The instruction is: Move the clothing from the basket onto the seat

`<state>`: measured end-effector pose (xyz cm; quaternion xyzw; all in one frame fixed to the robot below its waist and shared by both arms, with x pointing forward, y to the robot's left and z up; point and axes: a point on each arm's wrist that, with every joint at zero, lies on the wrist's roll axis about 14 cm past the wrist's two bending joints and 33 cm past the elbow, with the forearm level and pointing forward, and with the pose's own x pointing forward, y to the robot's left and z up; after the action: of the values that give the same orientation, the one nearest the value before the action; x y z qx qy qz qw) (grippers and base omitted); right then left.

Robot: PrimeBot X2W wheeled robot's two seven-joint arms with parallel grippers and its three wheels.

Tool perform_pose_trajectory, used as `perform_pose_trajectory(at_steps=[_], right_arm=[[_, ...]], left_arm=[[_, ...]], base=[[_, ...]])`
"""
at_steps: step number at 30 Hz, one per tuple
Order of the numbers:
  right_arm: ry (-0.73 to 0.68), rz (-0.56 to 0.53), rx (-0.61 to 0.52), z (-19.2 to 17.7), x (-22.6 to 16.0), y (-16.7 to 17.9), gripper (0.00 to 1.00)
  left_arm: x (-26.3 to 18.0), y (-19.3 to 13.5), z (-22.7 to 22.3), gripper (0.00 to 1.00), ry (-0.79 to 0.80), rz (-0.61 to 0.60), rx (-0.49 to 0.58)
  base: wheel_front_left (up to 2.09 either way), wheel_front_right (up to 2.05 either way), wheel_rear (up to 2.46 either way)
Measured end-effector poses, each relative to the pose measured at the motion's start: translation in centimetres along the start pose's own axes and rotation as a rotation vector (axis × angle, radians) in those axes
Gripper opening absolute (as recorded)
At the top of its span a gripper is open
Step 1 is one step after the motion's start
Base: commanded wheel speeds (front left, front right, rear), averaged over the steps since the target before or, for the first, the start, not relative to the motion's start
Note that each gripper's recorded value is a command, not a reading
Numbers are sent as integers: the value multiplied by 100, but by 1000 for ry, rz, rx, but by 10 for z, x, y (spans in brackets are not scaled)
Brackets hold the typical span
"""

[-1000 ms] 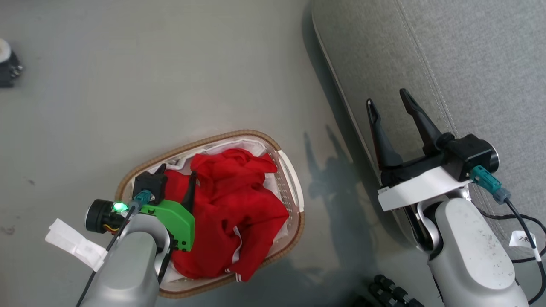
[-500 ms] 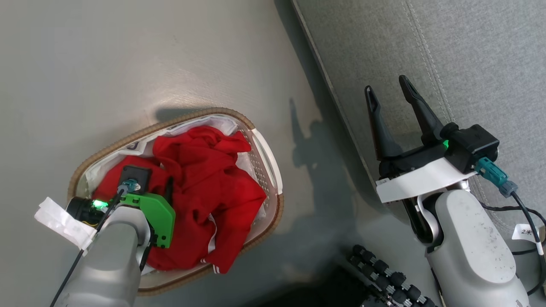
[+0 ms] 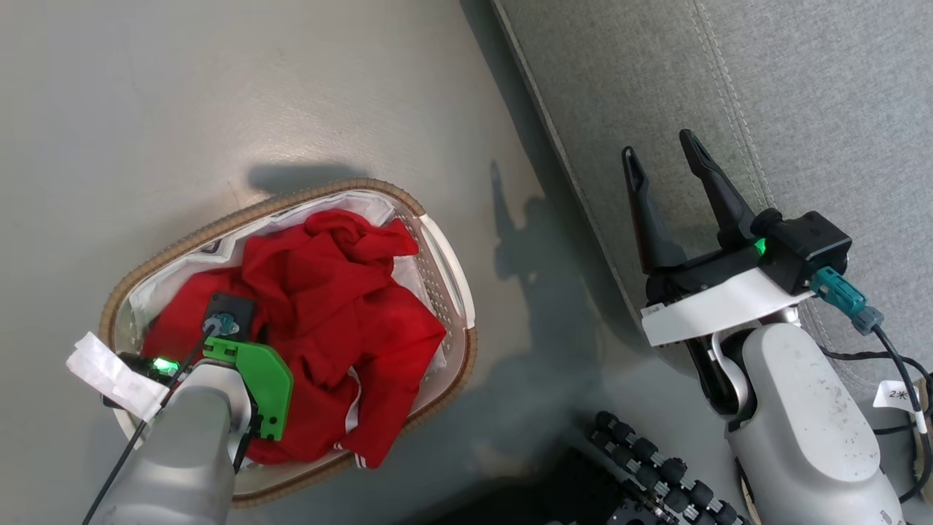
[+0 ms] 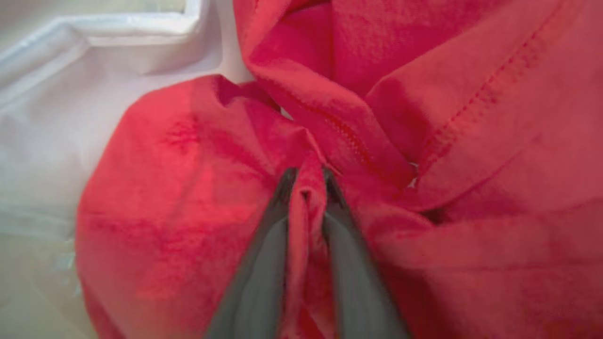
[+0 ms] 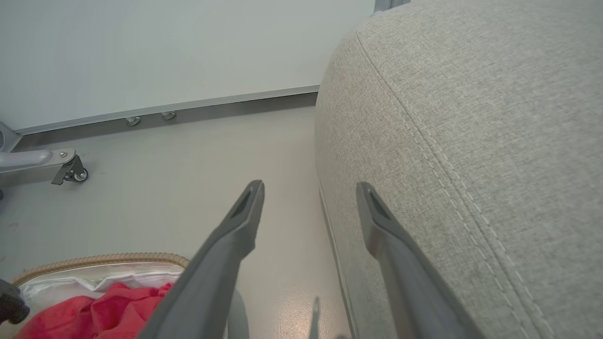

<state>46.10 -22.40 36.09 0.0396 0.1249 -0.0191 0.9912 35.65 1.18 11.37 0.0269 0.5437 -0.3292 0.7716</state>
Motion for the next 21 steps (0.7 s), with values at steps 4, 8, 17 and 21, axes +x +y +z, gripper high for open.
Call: perform_pose_trajectory(at_steps=[4,8,17,21], right_arm=[[-18,1,1,8,-1,0,100],[-47,3,-4,21,-5,1,100],[-97,-4,-8,46,-28,3,100],[-119,-20,2,55,-43,0,100]], left_arm=[[-7,-6,7,0,-42,1,-21],[-19,-15,15,0,-102,2,-35],[-62,-32,43,0,-251,29,-83],[-85,-42,59,0,-337,29,-74]], base=[[0,0,0],[0,0,0],[0,0,0],[0,0,0]])
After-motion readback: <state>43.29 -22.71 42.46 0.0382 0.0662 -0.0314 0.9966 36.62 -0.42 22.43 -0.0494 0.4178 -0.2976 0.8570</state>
